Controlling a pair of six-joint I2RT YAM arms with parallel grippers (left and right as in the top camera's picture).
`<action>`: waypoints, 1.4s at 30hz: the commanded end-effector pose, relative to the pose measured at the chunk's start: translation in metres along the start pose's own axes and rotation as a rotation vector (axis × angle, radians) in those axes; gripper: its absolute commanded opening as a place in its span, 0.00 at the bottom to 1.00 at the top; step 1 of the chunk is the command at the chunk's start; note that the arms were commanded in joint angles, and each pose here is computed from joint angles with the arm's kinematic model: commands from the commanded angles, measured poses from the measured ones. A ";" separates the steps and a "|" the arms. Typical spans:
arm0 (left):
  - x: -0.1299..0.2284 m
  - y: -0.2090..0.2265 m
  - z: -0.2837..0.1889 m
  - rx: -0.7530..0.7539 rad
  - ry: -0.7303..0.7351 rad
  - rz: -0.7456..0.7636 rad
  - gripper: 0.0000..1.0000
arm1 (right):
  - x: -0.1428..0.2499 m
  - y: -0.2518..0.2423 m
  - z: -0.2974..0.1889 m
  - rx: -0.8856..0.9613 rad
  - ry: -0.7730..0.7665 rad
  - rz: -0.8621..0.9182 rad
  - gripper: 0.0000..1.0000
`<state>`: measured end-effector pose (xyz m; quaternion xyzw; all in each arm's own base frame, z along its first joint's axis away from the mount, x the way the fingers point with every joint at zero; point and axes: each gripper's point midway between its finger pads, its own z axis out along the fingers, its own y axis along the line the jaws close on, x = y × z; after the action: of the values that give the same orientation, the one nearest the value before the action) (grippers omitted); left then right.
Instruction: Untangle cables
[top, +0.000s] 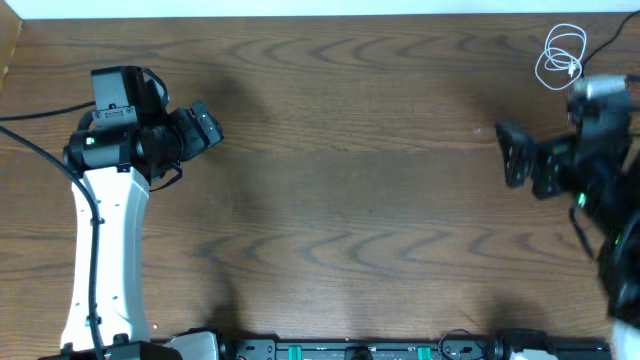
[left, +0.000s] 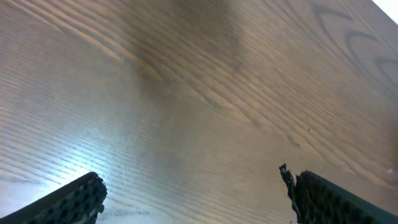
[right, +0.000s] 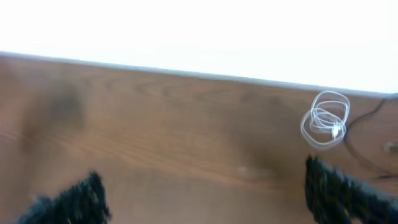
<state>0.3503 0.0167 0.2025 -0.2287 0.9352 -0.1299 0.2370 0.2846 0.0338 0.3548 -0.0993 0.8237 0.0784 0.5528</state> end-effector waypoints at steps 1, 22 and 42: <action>0.002 0.001 0.002 -0.001 0.011 -0.005 0.98 | 0.029 0.002 -0.002 0.019 -0.056 -0.031 0.99; 0.002 0.001 0.002 -0.001 0.011 -0.006 0.97 | 0.172 0.001 0.027 0.094 -0.425 -0.130 0.99; 0.002 0.001 0.002 -0.001 0.011 -0.006 0.98 | 0.194 0.004 0.035 0.064 -0.332 -0.069 0.99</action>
<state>0.3502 0.0167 0.2024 -0.2288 0.9353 -0.1297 0.2367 0.2436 0.0287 0.1626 -0.0965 0.7188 0.0407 0.6873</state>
